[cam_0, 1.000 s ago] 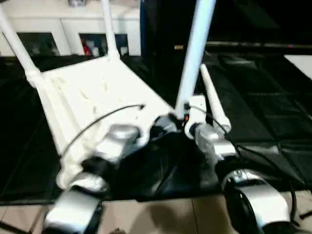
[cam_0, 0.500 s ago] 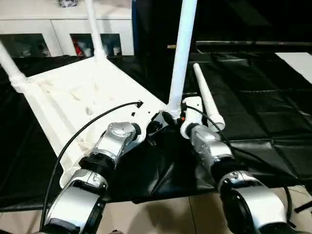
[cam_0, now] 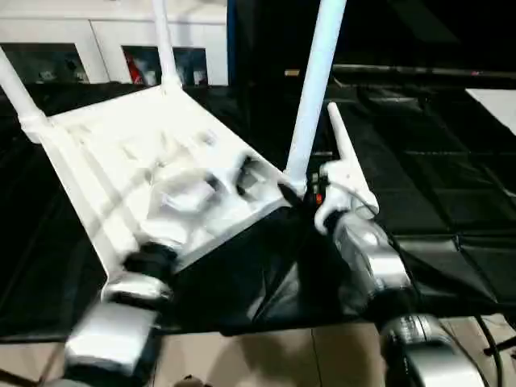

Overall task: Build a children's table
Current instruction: Rotate leg to tighten

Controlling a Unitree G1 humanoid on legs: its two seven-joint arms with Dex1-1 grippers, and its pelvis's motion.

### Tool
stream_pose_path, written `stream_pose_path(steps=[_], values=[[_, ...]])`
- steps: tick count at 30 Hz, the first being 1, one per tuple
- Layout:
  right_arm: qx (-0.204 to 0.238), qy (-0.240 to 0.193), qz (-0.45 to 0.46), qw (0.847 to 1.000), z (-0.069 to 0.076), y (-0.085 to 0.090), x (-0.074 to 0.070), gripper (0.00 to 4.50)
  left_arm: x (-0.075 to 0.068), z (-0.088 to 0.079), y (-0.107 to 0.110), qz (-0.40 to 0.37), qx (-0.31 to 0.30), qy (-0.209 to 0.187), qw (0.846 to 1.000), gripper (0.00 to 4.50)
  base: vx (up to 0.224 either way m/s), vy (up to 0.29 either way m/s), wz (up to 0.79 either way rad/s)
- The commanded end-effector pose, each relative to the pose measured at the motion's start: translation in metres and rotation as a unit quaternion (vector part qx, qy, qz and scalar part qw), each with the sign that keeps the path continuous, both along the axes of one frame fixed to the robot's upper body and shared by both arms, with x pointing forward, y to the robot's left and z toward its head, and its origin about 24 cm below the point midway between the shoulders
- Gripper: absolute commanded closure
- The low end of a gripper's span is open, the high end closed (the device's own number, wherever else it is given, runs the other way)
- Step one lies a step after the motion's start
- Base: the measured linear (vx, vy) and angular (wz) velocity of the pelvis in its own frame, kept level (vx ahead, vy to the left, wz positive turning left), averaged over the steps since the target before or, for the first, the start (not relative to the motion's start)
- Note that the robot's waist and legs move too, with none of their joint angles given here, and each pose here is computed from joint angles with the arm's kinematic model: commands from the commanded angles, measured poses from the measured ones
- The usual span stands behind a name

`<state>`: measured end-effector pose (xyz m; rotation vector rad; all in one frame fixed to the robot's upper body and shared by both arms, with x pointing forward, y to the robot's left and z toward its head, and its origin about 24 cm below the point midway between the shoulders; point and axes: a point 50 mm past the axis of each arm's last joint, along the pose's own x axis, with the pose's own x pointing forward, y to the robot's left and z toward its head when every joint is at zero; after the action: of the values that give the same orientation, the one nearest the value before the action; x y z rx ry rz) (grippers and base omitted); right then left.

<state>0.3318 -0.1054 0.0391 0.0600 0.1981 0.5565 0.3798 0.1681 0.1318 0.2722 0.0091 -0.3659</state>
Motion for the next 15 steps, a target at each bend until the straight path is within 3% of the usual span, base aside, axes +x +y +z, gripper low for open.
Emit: stream_pose_path(steps=[1, 2, 4, 7, 9, 10, 11, 13, 15], values=[[-0.016, -0.007, 0.023, 1.0, 0.005, 0.003, -0.003, 0.58, -0.004, 0.01, 0.024, 0.063, 0.006, -0.021, 0.998, 3.0, 0.0, 0.0, 0.0], [-0.017, 0.0, 0.022, 1.0, 0.004, 0.002, -0.006, 0.58, -0.012, 0.016, 0.041, 0.094, 0.025, -0.036, 0.995, 2.75, 0.0, 0.0, 0.0], [-0.019, 0.013, 0.015, 1.0, 0.0, 0.0, -0.01, 0.58, -0.026, 0.022, 0.067, 0.15, 0.058, -0.056, 0.985, 2.66, 0.0, 0.0, 0.0], [-0.03, 0.04, 0.001, 0.999, -0.008, -0.002, -0.017, 0.58, -0.052, 0.027, 0.104, 0.238, 0.118, -0.073, 0.961, 2.83, 0.0, 0.0, 0.0], [-0.031, 0.048, 0.0, 0.998, -0.01, -0.001, -0.018, 0.88, -0.061, 0.028, 0.112, 0.259, 0.126, -0.07, 0.955, 2.94, 0.0, 0.0, 0.0], [-0.036, 0.064, -0.002, 0.997, -0.016, 0.003, -0.019, 0.95, -0.077, 0.026, 0.128, 0.3, 0.133, -0.049, 0.943, 2.96, 0.0, 0.0, 0.0], [-0.036, 0.065, -0.002, 0.997, -0.016, 0.003, -0.019, 0.98, -0.077, 0.026, 0.129, 0.302, 0.134, -0.048, 0.943, 3.06, 0.0, 0.0, 0.0], [-0.052, 0.088, 0.004, 0.995, -0.024, 0.011, -0.019, 1.08, -0.097, 0.017, 0.146, 0.337, 0.155, -0.005, 0.929, 3.2, 0.0, 0.0, 0.0], [-0.054, 0.092, 0.007, 0.994, -0.025, 0.014, -0.018, 1.32, -0.101, 0.011, 0.149, 0.336, 0.163, 0.017, 0.927, 3.4, 0.0, 0.0, 0.0]])
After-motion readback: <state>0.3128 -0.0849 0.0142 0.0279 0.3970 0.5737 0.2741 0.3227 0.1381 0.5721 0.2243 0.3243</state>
